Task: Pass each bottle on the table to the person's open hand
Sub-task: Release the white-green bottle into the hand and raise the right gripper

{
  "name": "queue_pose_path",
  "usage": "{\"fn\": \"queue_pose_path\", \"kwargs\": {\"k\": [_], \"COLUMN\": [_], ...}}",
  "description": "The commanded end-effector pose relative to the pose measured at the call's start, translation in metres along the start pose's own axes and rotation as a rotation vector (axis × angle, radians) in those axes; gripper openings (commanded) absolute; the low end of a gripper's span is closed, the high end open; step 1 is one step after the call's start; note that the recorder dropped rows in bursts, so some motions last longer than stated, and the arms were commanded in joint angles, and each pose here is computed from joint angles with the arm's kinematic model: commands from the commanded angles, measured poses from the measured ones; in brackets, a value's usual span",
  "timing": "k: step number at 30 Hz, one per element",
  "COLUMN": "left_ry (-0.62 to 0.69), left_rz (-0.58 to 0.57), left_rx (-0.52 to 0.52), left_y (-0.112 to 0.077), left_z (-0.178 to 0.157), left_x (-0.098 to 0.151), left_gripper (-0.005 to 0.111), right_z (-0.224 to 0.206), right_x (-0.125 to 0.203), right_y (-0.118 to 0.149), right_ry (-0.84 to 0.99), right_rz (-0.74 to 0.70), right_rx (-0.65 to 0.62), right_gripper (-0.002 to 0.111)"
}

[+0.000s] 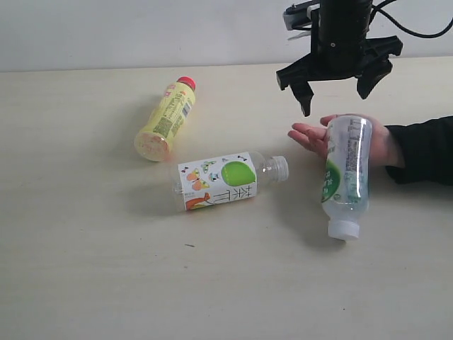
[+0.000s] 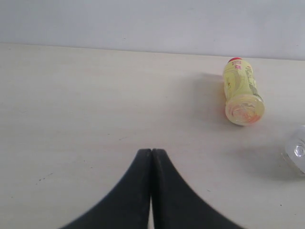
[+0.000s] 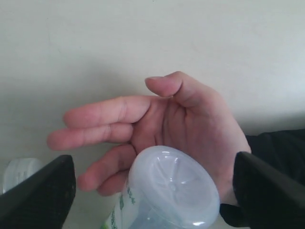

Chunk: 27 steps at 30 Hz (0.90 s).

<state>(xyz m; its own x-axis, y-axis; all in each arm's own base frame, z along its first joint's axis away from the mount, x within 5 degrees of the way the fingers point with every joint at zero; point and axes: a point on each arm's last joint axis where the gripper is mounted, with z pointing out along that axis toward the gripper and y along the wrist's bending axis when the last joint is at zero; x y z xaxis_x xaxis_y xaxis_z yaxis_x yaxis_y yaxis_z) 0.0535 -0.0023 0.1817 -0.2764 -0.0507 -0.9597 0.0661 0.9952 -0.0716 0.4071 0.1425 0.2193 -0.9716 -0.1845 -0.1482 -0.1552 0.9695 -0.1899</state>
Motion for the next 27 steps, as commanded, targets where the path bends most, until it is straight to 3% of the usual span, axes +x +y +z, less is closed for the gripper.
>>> {"fn": "queue_pose_path", "kwargs": {"k": [1,7,15,27], "left_ry": [-0.007,-0.007,-0.007,-0.007], "left_rz": [0.002,0.002,0.002,0.002], "left_rx": [0.006,0.006,0.006,0.006], "left_y": [0.000,0.000,0.000,0.000], "left_z": [0.000,0.000,0.000,0.000], "left_x": [0.001,0.001,0.001,0.001], "left_gripper": [0.002,0.002,0.002,0.002], "right_z": [-0.007,-0.029,-0.089,-0.103], "right_x": [0.000,0.002,0.018,0.098], "right_y": [-0.002,-0.009,-0.025,-0.039], "right_ry": [-0.018,-0.070,-0.201,-0.227], "right_rz": [-0.001,-0.004,-0.008,-0.041], "right_rx": [0.010,0.017,-0.019,-0.075], "right_gripper": [0.084,0.084,0.084,0.084]}}
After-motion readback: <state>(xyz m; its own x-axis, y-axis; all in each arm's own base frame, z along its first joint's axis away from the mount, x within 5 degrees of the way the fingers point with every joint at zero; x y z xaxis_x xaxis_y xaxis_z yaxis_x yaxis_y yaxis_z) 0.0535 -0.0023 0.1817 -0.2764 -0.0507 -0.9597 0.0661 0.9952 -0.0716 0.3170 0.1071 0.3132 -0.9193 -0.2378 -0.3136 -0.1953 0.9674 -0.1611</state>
